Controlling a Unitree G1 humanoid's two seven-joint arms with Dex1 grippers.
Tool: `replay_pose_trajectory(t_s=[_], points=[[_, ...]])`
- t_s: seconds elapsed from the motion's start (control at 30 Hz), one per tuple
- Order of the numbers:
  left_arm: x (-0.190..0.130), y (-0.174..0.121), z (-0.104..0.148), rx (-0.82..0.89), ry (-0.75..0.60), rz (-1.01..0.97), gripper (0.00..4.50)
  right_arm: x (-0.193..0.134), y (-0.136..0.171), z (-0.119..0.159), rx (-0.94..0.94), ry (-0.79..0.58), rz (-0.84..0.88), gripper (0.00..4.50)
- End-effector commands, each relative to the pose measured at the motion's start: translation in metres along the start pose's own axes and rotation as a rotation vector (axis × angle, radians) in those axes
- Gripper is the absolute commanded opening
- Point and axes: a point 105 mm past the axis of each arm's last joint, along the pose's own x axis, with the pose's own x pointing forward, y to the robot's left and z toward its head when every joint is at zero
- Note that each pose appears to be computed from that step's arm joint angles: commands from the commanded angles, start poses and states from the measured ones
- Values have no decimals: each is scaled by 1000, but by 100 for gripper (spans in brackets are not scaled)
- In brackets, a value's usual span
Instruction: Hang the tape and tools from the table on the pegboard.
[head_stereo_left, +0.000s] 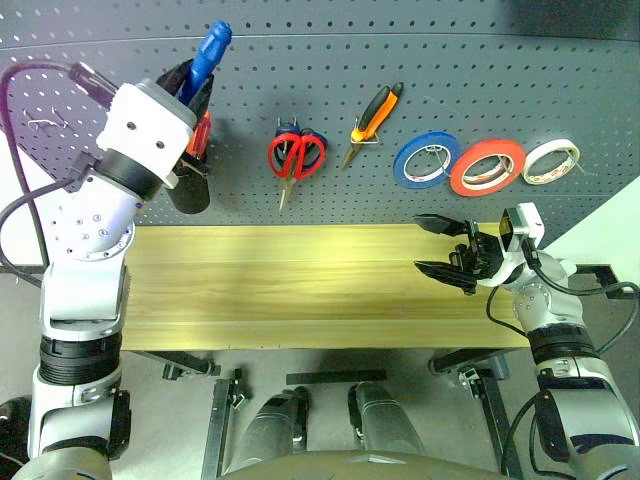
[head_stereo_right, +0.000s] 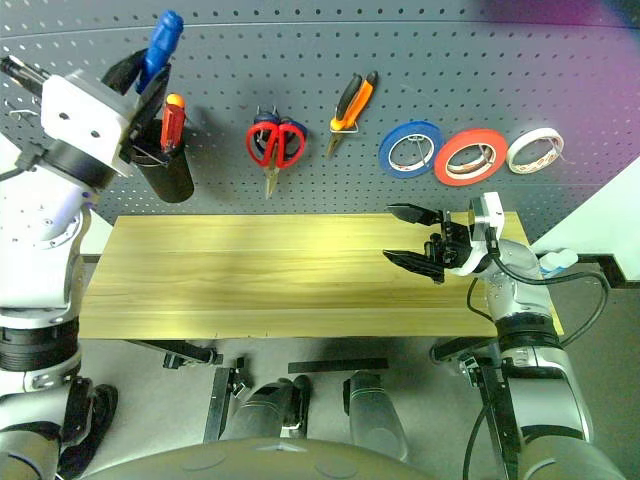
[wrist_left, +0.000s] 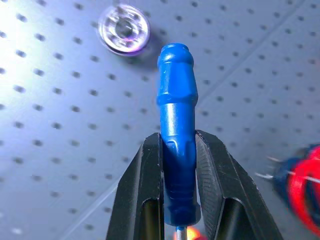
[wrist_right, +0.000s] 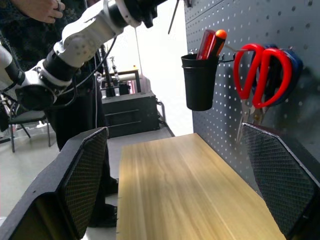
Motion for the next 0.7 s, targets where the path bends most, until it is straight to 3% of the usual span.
replay_pose_trajectory(t_s=[0.03, 0.33, 0.7], points=[[0, 18, 9, 24, -58, 32, 52, 1, -2, 9, -43, -3, 10, 450], [3, 42, -17, -65, -47, 110, 52, -3, 0, 9, -44, 21, 10, 450], [8, 34, -36, -176, -69, 83, 52, -7, 5, 11, -40, 41, 18, 450]])
